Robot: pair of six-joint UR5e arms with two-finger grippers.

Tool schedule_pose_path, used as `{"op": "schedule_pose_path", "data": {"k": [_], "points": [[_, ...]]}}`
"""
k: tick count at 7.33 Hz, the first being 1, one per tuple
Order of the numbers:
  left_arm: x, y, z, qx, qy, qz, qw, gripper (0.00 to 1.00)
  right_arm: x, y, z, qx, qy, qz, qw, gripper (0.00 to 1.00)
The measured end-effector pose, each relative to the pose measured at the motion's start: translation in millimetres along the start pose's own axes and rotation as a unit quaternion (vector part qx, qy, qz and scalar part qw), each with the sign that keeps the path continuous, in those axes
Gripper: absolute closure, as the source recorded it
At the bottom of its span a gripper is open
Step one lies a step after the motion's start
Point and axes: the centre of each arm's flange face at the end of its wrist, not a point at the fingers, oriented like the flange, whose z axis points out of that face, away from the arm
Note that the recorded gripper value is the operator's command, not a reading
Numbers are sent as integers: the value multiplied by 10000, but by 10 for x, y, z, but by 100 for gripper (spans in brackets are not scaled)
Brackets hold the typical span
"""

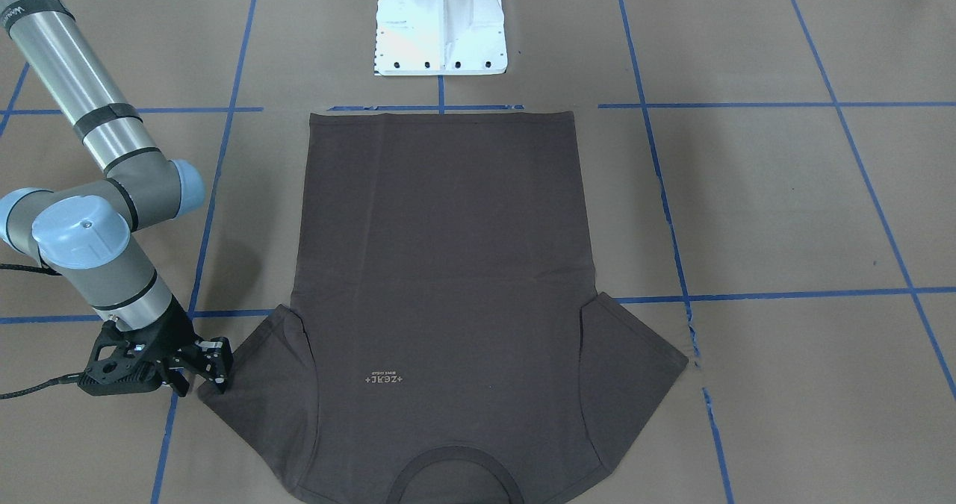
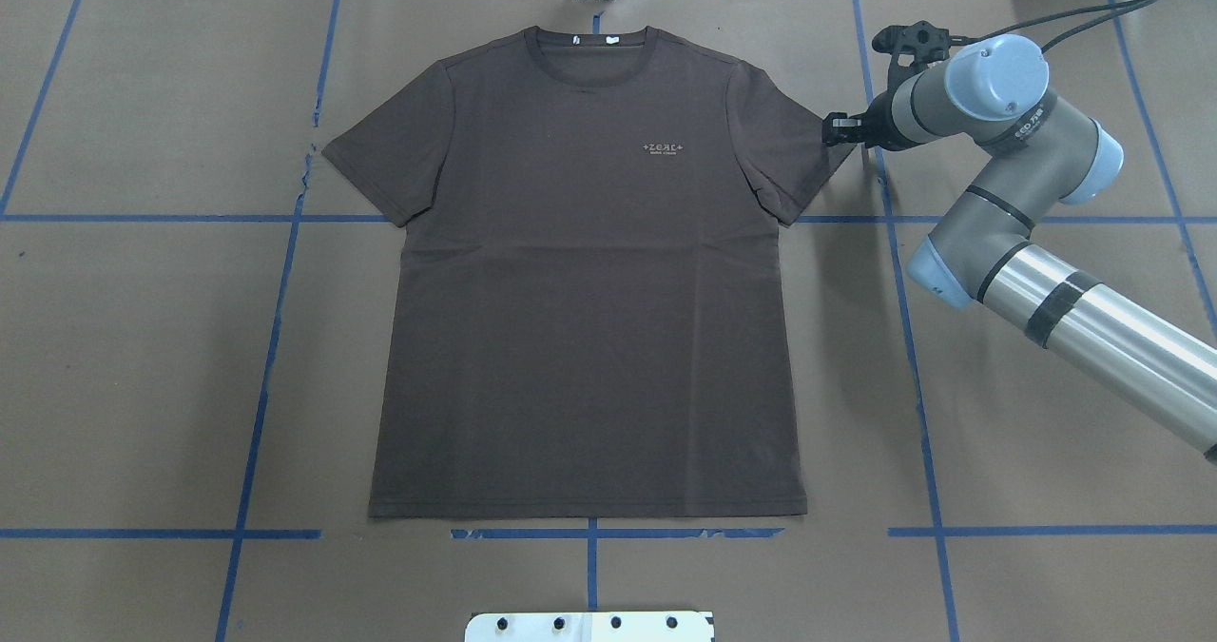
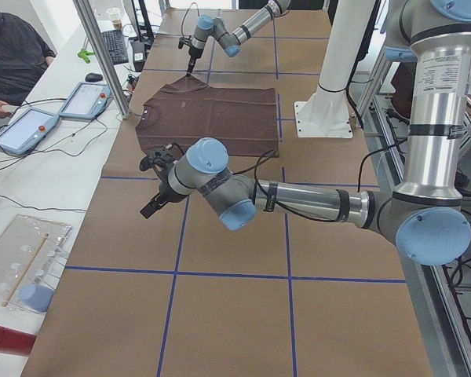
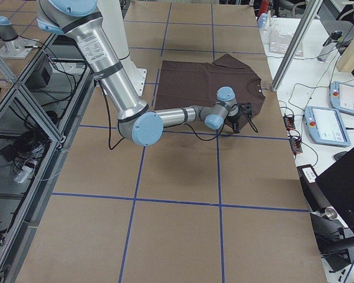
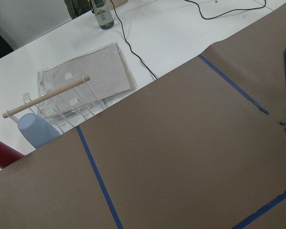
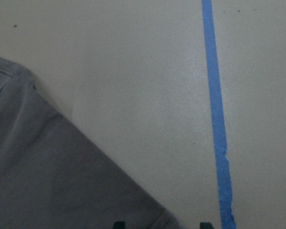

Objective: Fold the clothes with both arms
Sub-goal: 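Move the right gripper toward the shirt sleeve nearest it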

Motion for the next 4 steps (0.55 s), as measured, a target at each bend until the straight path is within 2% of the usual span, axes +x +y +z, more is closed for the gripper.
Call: {"op": "schedule_pose_path", "data": {"k": [4], "points": [[-15, 18, 15, -25, -9, -20, 10000, 0, 27, 11, 48, -31, 40, 7, 10000, 42]]}}
